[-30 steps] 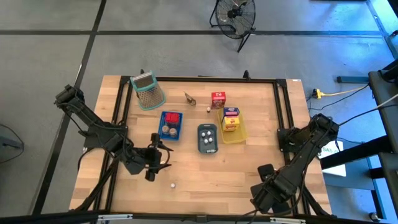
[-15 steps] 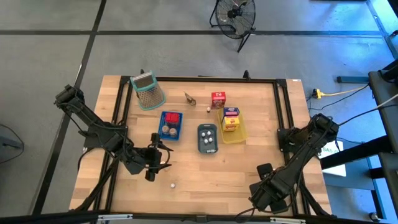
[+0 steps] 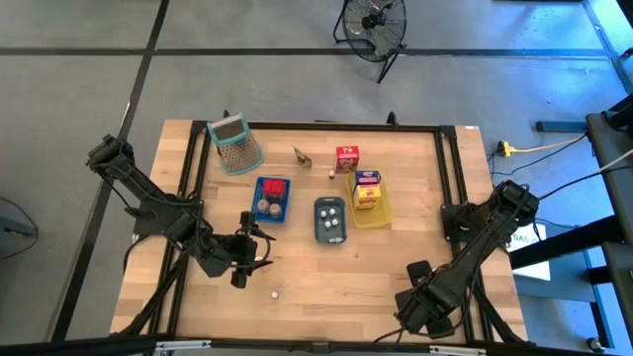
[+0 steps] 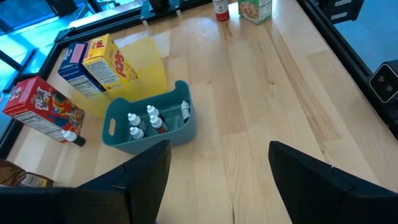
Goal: Pick & Place Kitchen Items
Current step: Put the green cereal box into the yellow bin
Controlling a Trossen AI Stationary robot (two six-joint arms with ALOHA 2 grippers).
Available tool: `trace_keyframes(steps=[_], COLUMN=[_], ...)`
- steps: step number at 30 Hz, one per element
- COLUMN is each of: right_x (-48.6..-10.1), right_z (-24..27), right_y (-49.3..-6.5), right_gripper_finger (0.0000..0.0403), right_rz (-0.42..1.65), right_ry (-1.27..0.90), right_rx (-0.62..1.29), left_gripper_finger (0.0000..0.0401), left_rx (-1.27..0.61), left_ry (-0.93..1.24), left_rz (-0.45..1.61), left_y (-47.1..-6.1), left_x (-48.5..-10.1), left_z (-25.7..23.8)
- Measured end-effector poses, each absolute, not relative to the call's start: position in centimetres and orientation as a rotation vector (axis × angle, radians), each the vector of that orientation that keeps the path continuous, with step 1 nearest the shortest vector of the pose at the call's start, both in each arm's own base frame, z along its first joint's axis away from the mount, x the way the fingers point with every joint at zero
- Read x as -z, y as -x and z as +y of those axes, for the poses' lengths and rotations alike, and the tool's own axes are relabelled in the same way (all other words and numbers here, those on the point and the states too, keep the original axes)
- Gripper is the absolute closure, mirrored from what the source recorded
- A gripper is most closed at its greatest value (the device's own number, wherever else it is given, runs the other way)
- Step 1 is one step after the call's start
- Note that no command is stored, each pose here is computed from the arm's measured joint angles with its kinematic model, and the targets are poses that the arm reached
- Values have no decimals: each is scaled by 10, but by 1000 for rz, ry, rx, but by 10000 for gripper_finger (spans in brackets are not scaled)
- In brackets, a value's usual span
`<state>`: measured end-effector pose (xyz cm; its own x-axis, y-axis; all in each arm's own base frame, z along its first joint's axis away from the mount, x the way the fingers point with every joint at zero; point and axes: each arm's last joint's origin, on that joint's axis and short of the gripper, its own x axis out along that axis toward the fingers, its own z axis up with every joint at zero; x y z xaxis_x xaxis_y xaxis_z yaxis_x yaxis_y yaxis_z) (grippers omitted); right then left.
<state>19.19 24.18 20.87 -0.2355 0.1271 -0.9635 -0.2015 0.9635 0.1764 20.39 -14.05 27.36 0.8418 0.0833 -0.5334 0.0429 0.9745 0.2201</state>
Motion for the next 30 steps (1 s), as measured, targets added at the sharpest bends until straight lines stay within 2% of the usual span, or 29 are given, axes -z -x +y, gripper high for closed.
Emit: trace_keyframes(steps=[4, 23, 30], right_x=[-209, -208, -209], right_z=[242, 241, 240], right_y=[-194, -203, -204], right_gripper_finger=[94, 236, 258], right_rz=[1773, 1723, 1727], right_ry=[44, 4, -18], right_rx=[-310, -312, -305], left_gripper_finger=[134, 135, 136], left_rx=[-22, -21, -21], left_ry=[-228, -220, -223], left_rz=[571, 572, 577], left_y=[-204, -204, -204], left_x=[-274, -274, -273], left_z=[-140, -141, -140])
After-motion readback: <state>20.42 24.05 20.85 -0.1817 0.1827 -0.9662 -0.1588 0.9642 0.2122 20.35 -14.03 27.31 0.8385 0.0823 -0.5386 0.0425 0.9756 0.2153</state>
